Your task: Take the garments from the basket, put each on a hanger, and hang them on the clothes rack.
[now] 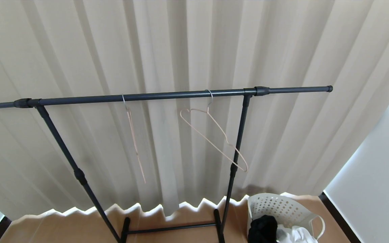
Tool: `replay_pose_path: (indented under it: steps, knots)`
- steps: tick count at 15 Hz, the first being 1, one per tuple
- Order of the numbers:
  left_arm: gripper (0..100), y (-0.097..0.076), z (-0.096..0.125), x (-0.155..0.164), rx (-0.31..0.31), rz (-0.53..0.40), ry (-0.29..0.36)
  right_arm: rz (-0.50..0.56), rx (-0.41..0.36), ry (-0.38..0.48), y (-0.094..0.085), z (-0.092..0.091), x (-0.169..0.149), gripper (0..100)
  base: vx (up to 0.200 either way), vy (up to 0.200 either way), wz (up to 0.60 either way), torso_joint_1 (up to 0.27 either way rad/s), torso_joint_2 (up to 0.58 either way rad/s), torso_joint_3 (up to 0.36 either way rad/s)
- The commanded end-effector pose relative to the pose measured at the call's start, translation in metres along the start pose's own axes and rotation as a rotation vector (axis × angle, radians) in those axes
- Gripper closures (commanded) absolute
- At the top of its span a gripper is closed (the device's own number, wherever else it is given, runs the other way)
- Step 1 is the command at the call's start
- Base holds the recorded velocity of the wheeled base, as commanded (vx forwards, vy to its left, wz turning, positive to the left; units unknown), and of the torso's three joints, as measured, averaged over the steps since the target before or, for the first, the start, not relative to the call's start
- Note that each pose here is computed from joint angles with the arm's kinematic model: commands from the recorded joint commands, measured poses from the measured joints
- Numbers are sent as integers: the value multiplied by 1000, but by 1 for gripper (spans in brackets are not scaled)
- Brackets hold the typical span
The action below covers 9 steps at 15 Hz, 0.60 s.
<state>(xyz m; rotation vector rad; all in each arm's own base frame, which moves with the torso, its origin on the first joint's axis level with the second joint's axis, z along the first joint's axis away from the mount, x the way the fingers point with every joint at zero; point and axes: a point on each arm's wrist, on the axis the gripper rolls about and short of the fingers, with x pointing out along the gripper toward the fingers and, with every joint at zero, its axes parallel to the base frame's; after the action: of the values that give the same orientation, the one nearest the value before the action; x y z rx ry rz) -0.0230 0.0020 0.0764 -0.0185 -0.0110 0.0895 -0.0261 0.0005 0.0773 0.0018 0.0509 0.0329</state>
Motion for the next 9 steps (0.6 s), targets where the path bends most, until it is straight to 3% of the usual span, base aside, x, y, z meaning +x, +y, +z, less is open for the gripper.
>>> replay_pose_path:
  steps: [1, 9]
  knots:
    - [0, 0, 0, 0, 0, -1, 1, 1, 0, 0, 0, 0, 0, 0, 0, 0, 0, 0, 0, 0]
    - [0, 0, 0, 0, 0, 1, 1, 1, 0, 0, 0, 0, 0, 0, 0, 0, 0, 0, 0, 0]
